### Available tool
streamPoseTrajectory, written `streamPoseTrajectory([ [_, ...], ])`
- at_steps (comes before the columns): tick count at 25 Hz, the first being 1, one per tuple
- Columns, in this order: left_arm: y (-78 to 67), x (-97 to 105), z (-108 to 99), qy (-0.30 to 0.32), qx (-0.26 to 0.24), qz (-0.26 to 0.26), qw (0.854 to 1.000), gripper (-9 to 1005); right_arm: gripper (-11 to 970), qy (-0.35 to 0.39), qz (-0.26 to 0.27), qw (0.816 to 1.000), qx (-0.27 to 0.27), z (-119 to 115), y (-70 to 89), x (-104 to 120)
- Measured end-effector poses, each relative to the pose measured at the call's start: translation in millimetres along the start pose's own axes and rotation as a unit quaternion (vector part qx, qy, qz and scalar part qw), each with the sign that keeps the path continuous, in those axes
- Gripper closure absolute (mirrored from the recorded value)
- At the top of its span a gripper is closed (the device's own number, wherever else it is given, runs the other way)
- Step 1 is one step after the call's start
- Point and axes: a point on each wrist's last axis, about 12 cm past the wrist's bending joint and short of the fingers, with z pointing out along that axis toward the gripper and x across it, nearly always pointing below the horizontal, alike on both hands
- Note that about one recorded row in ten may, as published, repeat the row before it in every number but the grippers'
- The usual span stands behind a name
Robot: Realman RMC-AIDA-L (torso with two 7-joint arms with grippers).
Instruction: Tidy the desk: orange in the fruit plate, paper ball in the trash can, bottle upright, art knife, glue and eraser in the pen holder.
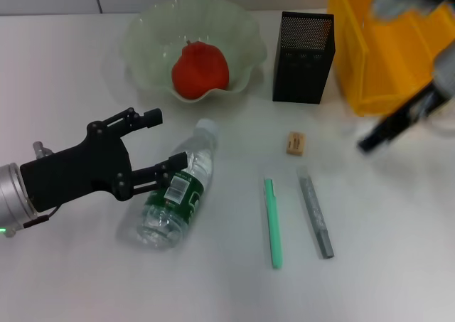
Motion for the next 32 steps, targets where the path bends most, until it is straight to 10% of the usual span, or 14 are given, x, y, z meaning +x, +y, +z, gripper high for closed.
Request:
streamPoseTrajectory([
  [8, 2.1, 0.1, 1.2, 0.004, -0.005, 0.001, 1.000, 165, 424, -0.186, 0.059, 0.976, 0.100, -97.6, -45.0, 10.0],
  [13, 2.9, 0.6, 1.9, 0.005, -0.009, 0.000, 1.000, 165, 398, -0.204, 0.090, 0.967, 0.123, -65.6, -76.4, 2.7],
  [22, 8.4, -4.0, 3.6, 0.007, -0.009, -0.014, 1.000, 165, 321, -0.195, 0.103, 0.969, 0.113, -40.4, -86.7, -5.5],
  [32, 30.2, -30.1, -0.2, 0.049, -0.027, -0.063, 0.996, 165, 107, -0.374, 0.014, 0.926, 0.048, -51.3, -49.3, 54.3],
])
